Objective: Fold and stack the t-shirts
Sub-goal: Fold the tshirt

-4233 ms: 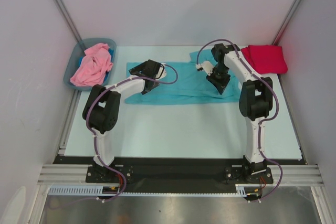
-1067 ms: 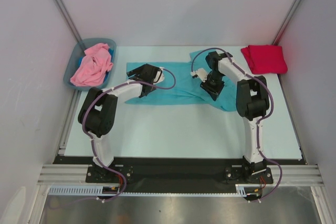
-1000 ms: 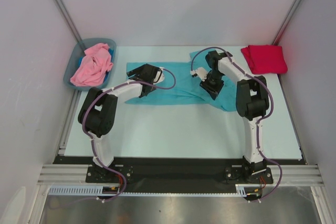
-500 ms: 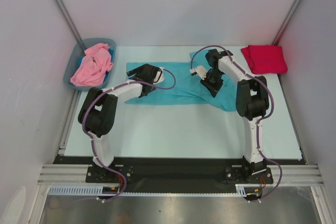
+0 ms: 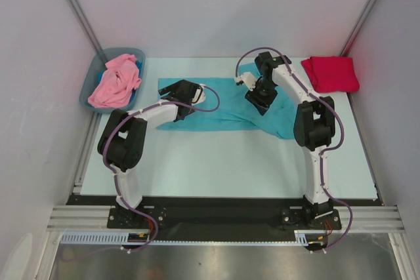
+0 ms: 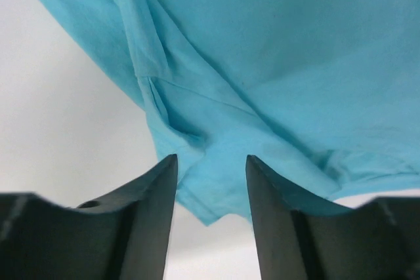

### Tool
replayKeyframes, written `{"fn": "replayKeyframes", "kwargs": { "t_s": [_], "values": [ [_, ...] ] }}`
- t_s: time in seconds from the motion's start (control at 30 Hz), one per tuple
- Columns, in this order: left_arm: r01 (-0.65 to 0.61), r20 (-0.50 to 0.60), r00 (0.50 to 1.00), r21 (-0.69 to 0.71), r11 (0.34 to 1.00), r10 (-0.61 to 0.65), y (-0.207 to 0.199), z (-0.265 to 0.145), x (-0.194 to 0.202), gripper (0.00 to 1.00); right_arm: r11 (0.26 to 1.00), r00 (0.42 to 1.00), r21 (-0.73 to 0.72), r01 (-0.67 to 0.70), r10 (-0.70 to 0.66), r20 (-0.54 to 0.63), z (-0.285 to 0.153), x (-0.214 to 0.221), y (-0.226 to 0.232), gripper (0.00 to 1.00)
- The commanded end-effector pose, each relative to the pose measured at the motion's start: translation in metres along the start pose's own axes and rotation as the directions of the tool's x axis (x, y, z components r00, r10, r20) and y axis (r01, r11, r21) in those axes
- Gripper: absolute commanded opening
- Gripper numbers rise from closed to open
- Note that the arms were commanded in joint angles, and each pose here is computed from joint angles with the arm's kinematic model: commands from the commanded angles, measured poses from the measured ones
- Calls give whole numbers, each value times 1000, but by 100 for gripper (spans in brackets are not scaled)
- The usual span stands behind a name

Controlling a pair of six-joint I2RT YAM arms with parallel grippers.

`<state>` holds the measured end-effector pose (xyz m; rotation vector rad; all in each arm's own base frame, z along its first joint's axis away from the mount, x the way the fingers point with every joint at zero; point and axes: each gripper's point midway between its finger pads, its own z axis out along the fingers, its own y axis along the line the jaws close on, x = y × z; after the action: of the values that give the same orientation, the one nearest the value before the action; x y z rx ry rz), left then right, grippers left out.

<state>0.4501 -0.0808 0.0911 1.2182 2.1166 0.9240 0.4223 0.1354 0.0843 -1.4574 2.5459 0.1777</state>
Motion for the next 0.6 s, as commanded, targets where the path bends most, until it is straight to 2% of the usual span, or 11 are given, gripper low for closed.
{"fn": "replayKeyframes", "kwargs": {
  "t_s": [0.0, 0.07, 0.13, 0.2, 0.23, 0.27, 0.33, 0.37, 0.5, 0.57],
  "values": [
    [45, 25, 999, -48, 998, -43, 18, -2, -11, 100, 999, 999, -47, -14, 12, -52, 8, 14, 4, 61],
    [43, 21, 999, -49, 998, -42, 17, -2, -10, 100, 997, 998, -68, -42, 40, -42, 10, 19, 3, 60],
    [40, 21, 999, -49, 998, -39, 17, -3, -8, 100, 993, 997, -89, -78, 76, -34, 14, 19, 3, 45],
    [35, 21, 999, -51, 998, -34, 17, -5, -6, 100, 986, 992, -115, -123, 121, -21, 12, 21, 2, 16],
    [33, 22, 999, -53, 998, -32, 17, -5, -6, 100, 981, 990, -128, -143, 142, -22, 12, 23, 2, 16],
    [29, 19, 999, -50, 998, -28, 16, -4, -6, 100, 977, 987, -139, -159, 158, -16, 12, 25, 2, 20],
    [26, 19, 1000, -54, 998, -25, 17, -5, -5, 100, 967, 978, -156, -203, 208, 17, 8, 26, -1, 94],
    [25, 17, 1000, -55, 998, -24, 17, -5, -5, 100, 966, 976, -154, -206, 214, 39, 3, 25, -3, 100],
    [17, 14, 1000, -59, 998, -16, 18, -6, -4, 99, 957, 954, -72, -280, 285, 89, -10, 25, -24, 100],
    [12, 21, 1000, -69, 998, -11, 22, -9, -3, 100, 934, 926, -4, -357, 354, 134, -21, 20, -40, 100]
  ]
}}
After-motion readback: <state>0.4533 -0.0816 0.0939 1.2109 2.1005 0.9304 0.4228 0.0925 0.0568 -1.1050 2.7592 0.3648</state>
